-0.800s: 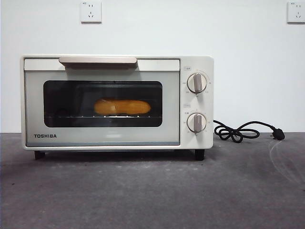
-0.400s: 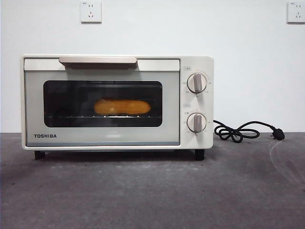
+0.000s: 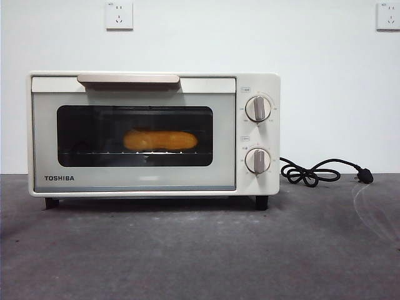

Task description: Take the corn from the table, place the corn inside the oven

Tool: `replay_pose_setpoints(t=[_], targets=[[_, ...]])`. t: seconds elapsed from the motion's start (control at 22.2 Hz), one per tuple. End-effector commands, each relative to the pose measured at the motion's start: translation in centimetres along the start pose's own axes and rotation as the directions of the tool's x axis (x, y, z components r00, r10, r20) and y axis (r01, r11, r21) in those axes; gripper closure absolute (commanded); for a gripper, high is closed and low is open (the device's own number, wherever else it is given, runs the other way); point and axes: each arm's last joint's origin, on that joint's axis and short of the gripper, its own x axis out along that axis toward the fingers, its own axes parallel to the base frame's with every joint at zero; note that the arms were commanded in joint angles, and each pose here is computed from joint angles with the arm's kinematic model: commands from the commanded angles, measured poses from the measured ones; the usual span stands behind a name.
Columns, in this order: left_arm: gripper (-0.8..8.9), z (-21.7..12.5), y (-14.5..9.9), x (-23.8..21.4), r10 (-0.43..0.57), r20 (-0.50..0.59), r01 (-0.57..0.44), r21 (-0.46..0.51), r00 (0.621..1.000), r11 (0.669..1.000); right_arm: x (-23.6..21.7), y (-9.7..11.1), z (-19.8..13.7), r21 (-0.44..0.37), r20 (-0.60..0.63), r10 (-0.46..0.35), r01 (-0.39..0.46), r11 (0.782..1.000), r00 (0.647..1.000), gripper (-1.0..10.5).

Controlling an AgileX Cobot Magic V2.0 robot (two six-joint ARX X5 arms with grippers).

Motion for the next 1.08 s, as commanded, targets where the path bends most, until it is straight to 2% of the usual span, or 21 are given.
replay_pose_setpoints(t=[0.05,0.27,0.63,1.08], targets=[[8.18,-1.0,-0.1,0.2,0.023,-0.031,-0.022,0.017,0.999,1.0,0.1,-0.1,0.1,0.009,0.003,-0.021,0.021,1.0,1.0,9.5],[8.17,-2.2,-0.1,0.3,0.057,-0.113,-0.063,-0.051,0.992,0.997,0.0,-0.1,0.1,0.009,0.004,-0.025,0.025,1.0,1.0,9.5],[8.17,-2.3,0.2,0.3,0.172,-0.145,-0.187,-0.101,0.974,0.977,0.0,-0.2,0.1,0.009,0.002,-0.058,0.058,0.998,0.998,9.5],[8.18,-2.3,0.2,0.3,0.171,-0.146,-0.192,-0.144,0.974,0.971,0.0,-0.2,0.1,0.009,0.002,-0.058,0.058,0.998,0.998,9.5]])
